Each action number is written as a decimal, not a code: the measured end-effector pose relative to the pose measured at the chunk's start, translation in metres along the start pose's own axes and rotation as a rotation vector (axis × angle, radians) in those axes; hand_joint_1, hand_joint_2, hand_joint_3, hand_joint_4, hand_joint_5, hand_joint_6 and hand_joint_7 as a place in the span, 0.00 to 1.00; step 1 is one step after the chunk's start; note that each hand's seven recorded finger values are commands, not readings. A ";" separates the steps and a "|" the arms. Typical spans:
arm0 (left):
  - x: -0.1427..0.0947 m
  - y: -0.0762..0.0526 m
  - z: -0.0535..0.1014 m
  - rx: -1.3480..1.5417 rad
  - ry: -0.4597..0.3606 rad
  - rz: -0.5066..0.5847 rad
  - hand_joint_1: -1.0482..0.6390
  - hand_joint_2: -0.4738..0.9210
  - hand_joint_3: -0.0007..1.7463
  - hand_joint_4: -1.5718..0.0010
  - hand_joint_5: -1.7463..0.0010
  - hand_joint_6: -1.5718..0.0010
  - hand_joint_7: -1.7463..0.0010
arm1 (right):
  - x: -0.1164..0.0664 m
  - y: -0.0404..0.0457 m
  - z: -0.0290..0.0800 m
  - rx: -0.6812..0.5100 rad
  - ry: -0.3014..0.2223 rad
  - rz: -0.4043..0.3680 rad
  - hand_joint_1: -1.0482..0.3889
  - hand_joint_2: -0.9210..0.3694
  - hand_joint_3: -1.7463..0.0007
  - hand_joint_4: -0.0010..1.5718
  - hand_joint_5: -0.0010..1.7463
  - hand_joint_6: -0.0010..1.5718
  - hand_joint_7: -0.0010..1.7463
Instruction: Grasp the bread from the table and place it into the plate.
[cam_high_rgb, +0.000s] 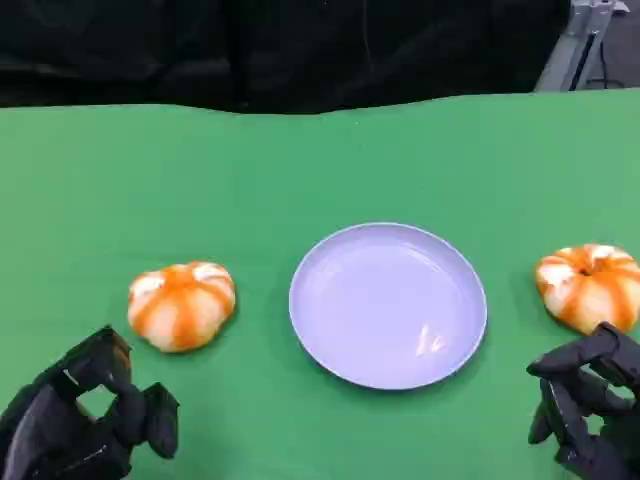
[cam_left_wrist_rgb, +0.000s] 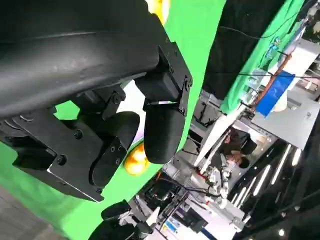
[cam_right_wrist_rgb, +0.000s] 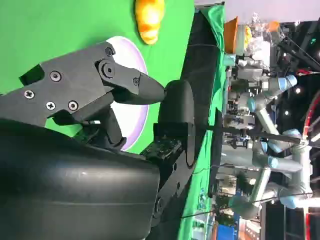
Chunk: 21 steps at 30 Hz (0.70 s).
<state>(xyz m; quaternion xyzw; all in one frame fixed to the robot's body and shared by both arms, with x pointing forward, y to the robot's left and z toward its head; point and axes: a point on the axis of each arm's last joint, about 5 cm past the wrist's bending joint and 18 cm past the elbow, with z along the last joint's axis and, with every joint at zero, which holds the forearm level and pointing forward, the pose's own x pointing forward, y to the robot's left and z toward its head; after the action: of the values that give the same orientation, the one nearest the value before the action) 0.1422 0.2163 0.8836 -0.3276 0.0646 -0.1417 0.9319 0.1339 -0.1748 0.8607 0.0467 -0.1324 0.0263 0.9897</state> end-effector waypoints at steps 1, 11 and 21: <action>0.000 0.000 0.000 0.000 0.000 0.000 0.62 0.69 0.86 0.41 0.00 0.49 0.00 | 0.000 -0.0001 0.000 0.000 0.001 -0.001 0.62 0.09 0.61 0.55 0.95 0.51 0.80; 0.000 -0.001 0.000 0.006 -0.006 -0.001 0.62 0.70 0.86 0.41 0.00 0.49 0.00 | 0.000 -0.0003 0.000 -0.001 0.001 -0.003 0.62 0.10 0.60 0.56 0.94 0.51 0.80; 0.003 -0.013 0.001 0.377 -0.092 0.033 0.59 0.75 0.63 0.58 0.09 0.56 0.23 | 0.000 -0.0004 0.000 -0.002 0.000 -0.003 0.62 0.10 0.59 0.56 0.94 0.51 0.80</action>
<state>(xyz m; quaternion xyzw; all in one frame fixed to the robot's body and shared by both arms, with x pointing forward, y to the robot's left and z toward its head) 0.1425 0.2063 0.8921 -0.1523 -0.0005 -0.1208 0.9809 0.1339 -0.1751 0.8604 0.0460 -0.1322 0.0249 0.9898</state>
